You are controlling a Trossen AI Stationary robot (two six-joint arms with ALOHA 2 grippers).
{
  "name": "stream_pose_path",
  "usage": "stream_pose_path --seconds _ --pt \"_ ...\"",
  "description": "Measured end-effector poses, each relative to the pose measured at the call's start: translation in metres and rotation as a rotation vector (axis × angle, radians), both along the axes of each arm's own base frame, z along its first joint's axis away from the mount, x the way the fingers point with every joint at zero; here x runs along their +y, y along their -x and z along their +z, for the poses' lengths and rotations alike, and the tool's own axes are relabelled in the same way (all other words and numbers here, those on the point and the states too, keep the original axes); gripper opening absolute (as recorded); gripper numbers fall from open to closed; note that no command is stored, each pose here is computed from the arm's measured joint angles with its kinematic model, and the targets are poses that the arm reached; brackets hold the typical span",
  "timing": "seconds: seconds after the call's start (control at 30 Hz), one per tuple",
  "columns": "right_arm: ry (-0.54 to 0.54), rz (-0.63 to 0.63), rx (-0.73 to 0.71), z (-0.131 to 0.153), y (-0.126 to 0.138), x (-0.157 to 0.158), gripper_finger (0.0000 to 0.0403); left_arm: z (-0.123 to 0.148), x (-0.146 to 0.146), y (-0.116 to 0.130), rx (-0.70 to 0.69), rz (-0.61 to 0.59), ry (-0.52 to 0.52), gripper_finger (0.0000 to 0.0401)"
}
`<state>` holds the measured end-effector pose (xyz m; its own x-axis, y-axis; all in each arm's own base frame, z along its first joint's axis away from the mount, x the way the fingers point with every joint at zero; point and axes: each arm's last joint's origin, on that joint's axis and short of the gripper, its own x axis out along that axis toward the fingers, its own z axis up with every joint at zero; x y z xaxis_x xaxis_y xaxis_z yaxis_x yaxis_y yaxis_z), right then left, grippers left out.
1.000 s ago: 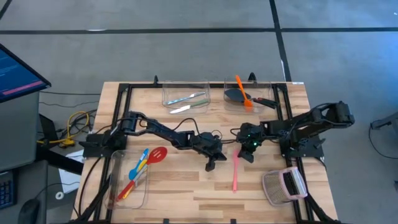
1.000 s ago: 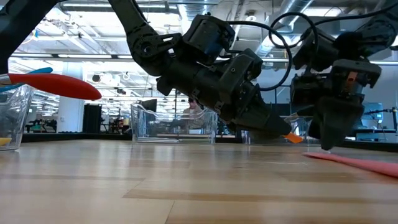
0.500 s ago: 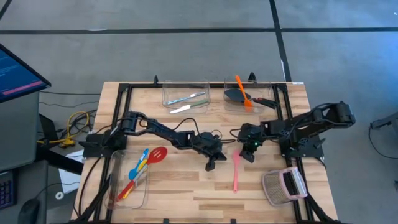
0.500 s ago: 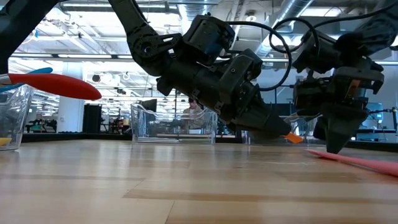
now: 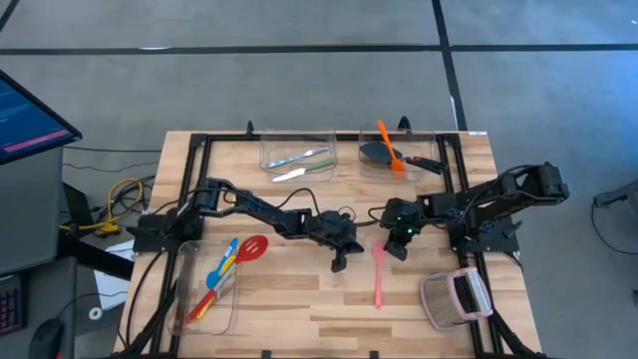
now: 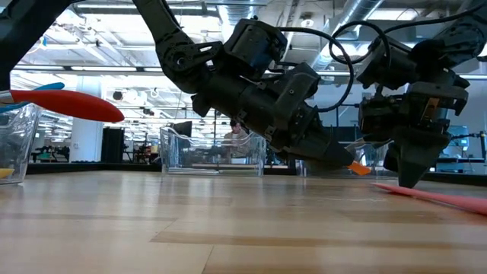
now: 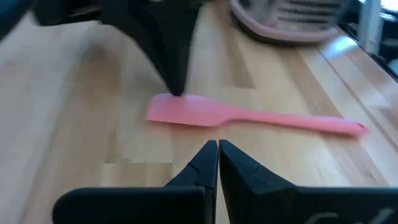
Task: Pick & Place Kitchen Items
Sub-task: Put the pink spatula into the top right transparent bin
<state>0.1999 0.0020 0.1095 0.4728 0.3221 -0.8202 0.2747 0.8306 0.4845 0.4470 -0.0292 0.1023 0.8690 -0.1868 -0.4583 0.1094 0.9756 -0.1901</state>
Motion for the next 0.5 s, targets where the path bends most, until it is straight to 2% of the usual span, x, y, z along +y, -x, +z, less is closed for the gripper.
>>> stream_pose_path --seconds 0.07,0.23,0.3,0.5 --pt "-0.002 -0.005 0.001 0.0 0.0 0.0 0.0 0.0012 0.0014 -0.0008 -0.006 0.075 0.036 0.0004" --pt "0.004 -0.002 0.002 -0.0001 -0.0001 0.0014 0.0 0.0016 0.0061 -0.0013 0.012 0.301 0.224 0.0021" --pt "0.01 0.003 0.002 -0.0002 -0.0001 0.0029 0.0 0.0017 0.008 -0.0015 0.018 0.342 0.295 0.0034" --pt "0.04 0.019 -0.002 -0.0002 -0.0002 0.0072 0.0 0.0024 0.0061 -0.0017 0.024 0.392 0.408 0.0071"
